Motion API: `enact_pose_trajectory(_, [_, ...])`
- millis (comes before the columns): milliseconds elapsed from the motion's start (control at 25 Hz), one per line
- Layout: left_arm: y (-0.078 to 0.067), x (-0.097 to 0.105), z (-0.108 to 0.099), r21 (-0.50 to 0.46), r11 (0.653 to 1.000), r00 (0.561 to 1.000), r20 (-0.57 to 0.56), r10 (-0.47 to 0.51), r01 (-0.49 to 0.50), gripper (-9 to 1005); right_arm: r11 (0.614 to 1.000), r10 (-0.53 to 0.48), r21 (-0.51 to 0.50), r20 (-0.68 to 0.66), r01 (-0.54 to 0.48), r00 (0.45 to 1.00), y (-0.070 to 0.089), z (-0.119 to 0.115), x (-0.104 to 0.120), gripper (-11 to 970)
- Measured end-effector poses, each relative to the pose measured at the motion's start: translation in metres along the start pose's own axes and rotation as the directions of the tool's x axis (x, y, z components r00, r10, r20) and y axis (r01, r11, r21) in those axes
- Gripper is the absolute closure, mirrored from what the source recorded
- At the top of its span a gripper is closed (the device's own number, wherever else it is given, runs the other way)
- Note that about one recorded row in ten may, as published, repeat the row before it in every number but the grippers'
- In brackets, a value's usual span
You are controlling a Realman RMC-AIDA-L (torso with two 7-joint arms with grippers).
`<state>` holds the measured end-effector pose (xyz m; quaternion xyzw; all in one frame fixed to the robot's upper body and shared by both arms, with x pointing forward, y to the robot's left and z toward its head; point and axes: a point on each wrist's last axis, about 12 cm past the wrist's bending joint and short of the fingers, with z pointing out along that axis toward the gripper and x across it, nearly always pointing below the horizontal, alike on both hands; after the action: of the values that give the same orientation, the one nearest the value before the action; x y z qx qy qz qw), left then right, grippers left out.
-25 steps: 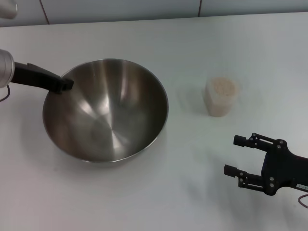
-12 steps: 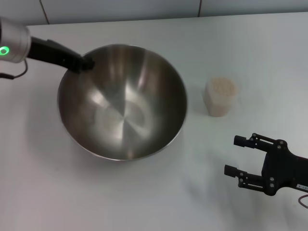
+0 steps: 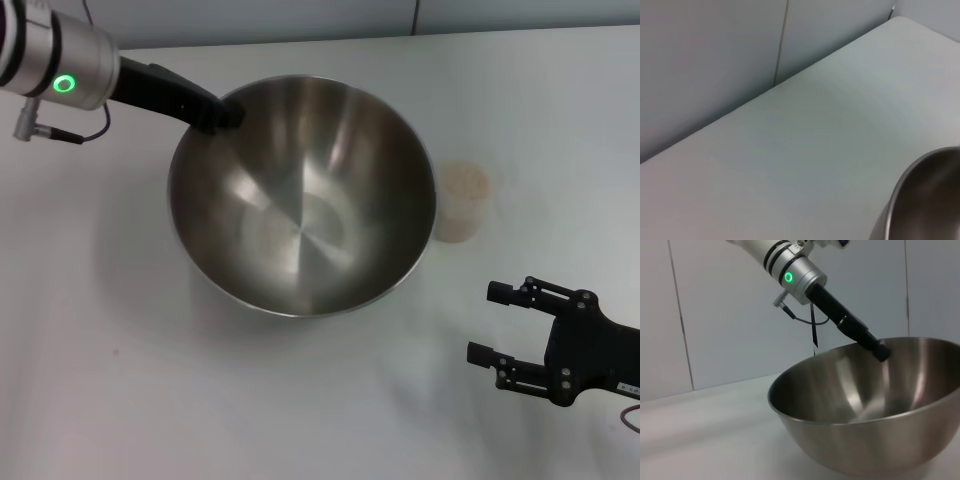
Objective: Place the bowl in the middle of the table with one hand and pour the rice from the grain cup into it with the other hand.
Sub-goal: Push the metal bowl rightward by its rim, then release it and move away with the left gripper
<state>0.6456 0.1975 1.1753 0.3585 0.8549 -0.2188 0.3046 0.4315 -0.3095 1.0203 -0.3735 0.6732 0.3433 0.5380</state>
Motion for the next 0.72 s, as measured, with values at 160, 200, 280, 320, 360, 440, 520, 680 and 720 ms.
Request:
enact_pose_trajectory(160, [-0.001, -0.005, 0.004, 0.003, 1.0, 1.0, 0.003, 0.015, -0.015, 959, 1.0, 0.004, 0.002, 0.002, -0.004, 1.0, 0.001, 0.0, 0.0, 217])
enact_pose_trajectory(200, [-0.002, -0.005, 0.005, 0.005, 1.0, 1.0, 0.002, 0.015, -0.015, 960, 1.0, 0.004, 0.002, 0.003, -0.004, 1.0, 0.001, 0.0, 0.0, 217])
enact_pose_trajectory(280, [-0.002, -0.005, 0.007, 0.008, 1.0, 1.0, -0.001, 0.015, -0.015, 960, 1.0, 0.005, 0.004, 0.004, -0.005, 1.0, 0.001, 0.0, 0.0, 217])
enact_pose_trajectory(320, [-0.002, -0.005, 0.008, 0.007, 1.0, 1.0, 0.0, 0.014, -0.014, 960, 1.0, 0.005, 0.004, 0.004, -0.005, 1.0, 0.001, 0.0, 0.0, 217])
enact_pose_trajectory(360, [-0.002, -0.005, 0.008, 0.006, 1.0, 1.0, 0.001, 0.015, -0.015, 960, 1.0, 0.005, 0.004, 0.003, -0.005, 1.0, 0.001, 0.0, 0.001, 217])
enact_pose_trajectory(440, [-0.002, -0.005, 0.008, 0.005, 1.0, 1.0, 0.001, 0.014, -0.014, 960, 1.0, 0.005, 0.005, 0.003, -0.005, 1.0, 0.001, 0.0, 0.001, 217])
enact_pose_trajectory(520, [-0.001, -0.004, 0.009, 0.0, 1.0, 1.0, 0.002, 0.012, -0.012, 960, 1.0, 0.005, 0.005, 0.002, -0.005, 1.0, 0.0, 0.0, 0.001, 217])
enact_pose_trajectory(680, [0.001, 0.005, 0.015, -0.007, 1.0, 1.0, -0.009, 0.004, -0.004, 960, 1.0, 0.005, 0.005, 0.003, -0.005, 1.0, 0.001, 0.0, 0.001, 217])
enact_pose_trajectory(720, [0.002, 0.008, 0.018, -0.008, 1.0, 1.0, -0.014, -0.001, 0.0, 960, 1.0, 0.005, 0.005, 0.003, -0.005, 1.0, 0.001, 0.0, 0.001, 217])
